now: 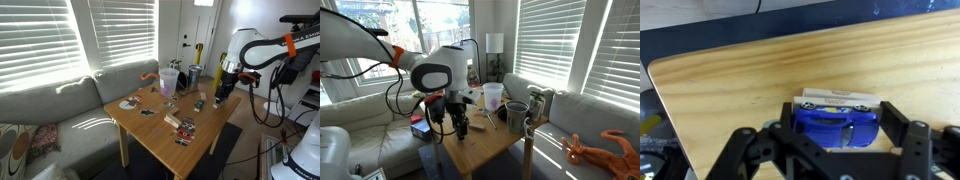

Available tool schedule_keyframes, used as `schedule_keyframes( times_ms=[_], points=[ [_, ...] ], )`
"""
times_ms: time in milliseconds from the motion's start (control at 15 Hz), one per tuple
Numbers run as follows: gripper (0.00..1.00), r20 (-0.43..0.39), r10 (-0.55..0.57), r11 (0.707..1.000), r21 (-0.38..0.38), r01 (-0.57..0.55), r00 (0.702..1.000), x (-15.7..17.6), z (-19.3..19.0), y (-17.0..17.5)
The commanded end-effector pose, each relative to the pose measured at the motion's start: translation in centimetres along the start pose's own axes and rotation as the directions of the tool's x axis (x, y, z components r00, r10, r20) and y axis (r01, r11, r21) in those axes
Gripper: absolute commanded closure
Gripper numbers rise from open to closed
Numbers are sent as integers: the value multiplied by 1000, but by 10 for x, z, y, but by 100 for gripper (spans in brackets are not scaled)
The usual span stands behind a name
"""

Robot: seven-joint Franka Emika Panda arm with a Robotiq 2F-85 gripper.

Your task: Place the toy cars on top of two stacked wooden blocks each

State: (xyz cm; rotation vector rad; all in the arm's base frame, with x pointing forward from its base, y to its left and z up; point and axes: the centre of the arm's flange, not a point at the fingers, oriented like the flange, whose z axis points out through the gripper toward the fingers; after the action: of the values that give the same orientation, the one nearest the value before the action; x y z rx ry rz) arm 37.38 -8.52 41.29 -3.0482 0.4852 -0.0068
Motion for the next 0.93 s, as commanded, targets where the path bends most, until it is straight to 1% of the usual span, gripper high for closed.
schedule_keyframes(
  times_ms=[0,533,867],
  points=[
    [39,24,27,1000,3,-27,999,1,-3,-5],
    [39,22,56,998,0,-56,998,-1,-2,-7],
    [39,19,47,999,0,-47,999,1,-1,-8]
  ],
)
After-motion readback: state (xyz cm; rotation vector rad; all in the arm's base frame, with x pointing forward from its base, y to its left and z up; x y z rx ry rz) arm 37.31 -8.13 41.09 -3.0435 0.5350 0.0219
